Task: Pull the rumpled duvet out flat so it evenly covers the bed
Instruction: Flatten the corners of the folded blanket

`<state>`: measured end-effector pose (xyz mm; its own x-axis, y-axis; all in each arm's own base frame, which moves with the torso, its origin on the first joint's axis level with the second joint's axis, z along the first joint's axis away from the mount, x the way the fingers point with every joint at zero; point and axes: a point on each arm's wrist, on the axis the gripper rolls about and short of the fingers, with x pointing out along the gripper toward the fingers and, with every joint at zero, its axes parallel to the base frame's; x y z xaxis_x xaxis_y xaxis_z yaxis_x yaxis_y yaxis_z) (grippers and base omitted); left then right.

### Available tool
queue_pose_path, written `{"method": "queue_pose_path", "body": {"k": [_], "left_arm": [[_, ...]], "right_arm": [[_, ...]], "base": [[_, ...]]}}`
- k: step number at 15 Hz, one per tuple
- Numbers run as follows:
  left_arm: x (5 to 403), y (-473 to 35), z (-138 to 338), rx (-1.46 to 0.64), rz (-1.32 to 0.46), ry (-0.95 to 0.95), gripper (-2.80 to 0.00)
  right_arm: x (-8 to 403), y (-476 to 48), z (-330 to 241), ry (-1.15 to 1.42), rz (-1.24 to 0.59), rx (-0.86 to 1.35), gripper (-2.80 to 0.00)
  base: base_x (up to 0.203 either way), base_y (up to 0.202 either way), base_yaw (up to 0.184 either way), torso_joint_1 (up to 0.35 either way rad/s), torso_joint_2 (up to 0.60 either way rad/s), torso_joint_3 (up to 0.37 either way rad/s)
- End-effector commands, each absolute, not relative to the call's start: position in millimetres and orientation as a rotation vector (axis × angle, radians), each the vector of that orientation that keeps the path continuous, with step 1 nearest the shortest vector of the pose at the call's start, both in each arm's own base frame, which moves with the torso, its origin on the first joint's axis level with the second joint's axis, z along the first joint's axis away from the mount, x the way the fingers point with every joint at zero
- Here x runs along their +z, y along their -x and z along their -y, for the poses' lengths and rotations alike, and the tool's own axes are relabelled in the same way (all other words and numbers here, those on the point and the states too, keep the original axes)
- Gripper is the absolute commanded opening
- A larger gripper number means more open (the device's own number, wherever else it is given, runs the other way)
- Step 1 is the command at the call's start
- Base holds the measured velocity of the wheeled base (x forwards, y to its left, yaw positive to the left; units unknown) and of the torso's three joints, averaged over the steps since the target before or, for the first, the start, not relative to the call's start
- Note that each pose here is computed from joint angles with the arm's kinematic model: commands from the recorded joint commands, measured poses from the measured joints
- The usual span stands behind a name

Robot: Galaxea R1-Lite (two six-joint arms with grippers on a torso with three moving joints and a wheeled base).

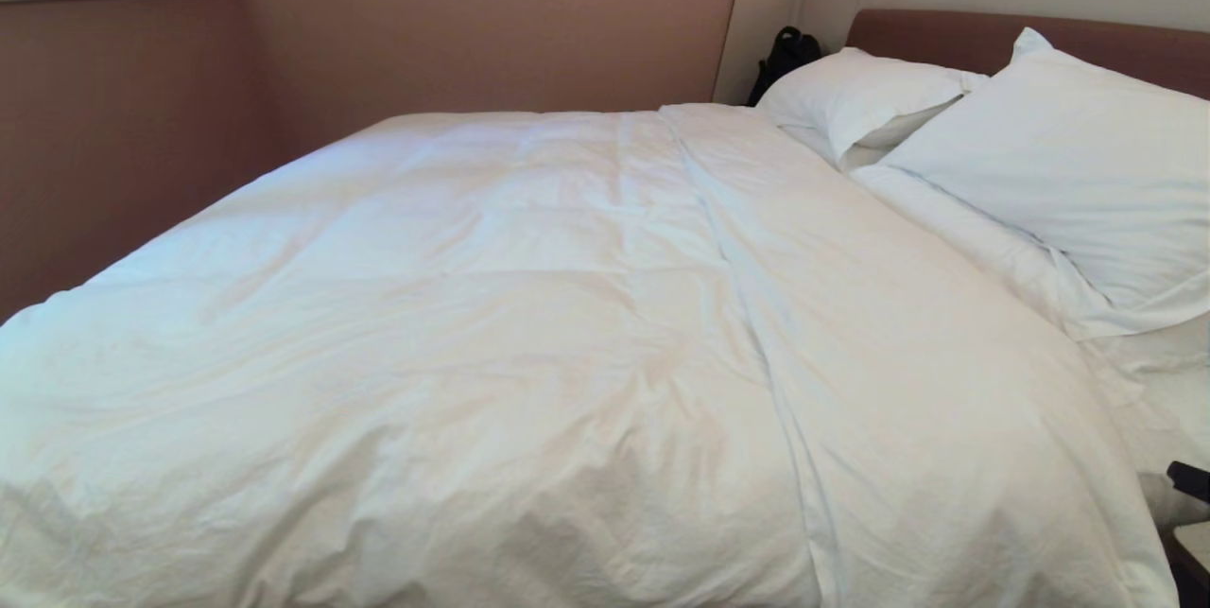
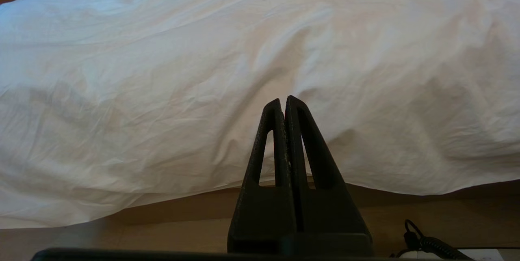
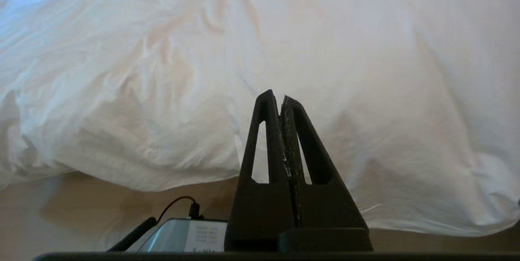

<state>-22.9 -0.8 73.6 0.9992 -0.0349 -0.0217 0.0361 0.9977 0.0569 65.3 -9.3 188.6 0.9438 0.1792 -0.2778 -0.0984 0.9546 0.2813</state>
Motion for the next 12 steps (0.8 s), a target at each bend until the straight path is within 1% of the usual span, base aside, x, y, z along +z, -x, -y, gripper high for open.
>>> {"method": "queue_pose_path", "body": {"k": [1, 7, 12], "left_arm": [[74, 23, 1, -0.036, -0.020, -0.058, -2.80], [74, 23, 1, -0.036, -0.020, -0.058, -2.80], [74, 23, 1, -0.036, -0.020, -0.059, -2.80]], "right_arm": [[193, -52, 6, -0.240, -0.236, 0.137, -2.80], [191, -28, -1, -0.176, -0.070, 0.136, -2.80], [189, -22, -3, -0.151, -0.005, 0.143, -2.80]], "base": [[0.000, 0.000, 0.000, 0.000, 0.00, 0.000], [0.000, 0.000, 0.000, 0.000, 0.00, 0.000], [0.000, 0.000, 0.000, 0.000, 0.00, 0.000]]}}
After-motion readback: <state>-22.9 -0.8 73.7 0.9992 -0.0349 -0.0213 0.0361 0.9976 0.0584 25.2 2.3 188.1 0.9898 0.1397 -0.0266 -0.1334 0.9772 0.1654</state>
